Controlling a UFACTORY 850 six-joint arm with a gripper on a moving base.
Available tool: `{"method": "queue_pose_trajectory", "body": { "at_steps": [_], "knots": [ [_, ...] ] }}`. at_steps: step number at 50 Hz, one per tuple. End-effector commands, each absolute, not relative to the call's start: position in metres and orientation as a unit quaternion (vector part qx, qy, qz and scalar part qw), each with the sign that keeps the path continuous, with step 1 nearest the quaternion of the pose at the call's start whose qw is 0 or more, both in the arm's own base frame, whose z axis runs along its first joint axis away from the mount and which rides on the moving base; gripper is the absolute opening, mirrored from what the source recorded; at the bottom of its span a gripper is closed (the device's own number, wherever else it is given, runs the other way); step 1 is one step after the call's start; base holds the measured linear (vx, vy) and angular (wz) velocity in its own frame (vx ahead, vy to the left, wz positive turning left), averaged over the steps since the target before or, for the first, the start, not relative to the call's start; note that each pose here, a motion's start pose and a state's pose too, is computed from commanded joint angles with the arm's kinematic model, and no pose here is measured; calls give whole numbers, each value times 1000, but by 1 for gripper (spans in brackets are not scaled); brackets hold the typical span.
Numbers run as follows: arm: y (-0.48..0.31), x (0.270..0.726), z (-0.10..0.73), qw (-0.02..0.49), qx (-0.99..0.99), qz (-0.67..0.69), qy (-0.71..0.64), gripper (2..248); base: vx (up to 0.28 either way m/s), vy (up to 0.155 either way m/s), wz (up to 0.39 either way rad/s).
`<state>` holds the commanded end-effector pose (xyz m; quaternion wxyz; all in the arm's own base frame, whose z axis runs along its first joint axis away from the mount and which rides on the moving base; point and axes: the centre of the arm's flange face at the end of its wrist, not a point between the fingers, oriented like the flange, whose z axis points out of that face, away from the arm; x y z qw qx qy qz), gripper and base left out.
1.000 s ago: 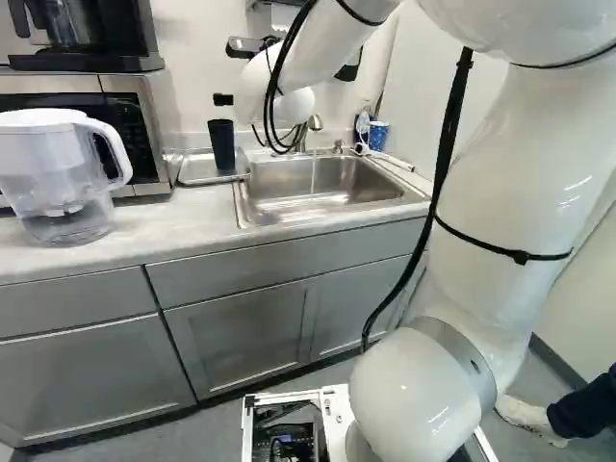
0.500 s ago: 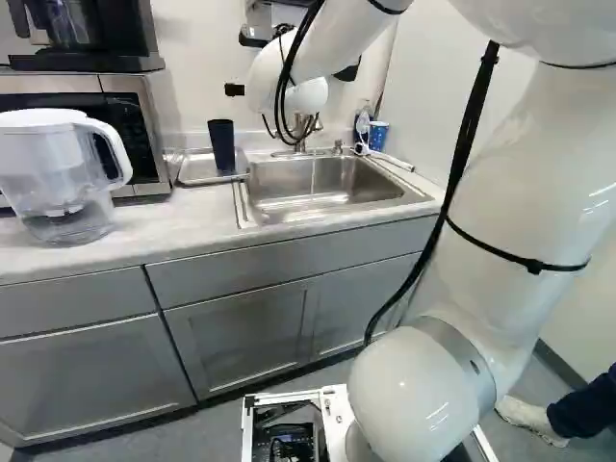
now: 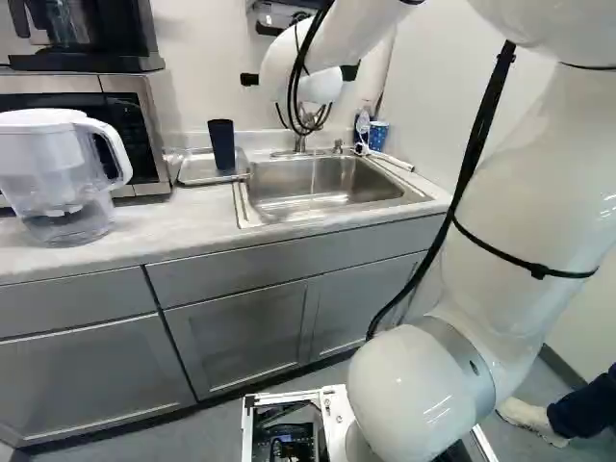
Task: Rinse the cup and place it in the tray
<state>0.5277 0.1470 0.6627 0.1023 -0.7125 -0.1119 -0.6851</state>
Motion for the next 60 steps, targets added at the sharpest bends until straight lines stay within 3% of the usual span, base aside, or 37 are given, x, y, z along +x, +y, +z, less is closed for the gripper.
{"method": "queue_pose_trajectory", "body": {
  "at_steps": [60],
  "knots": [
    [83, 601, 679, 56, -713, -696, -64, 247, 0, 0, 0]
  ]
}}
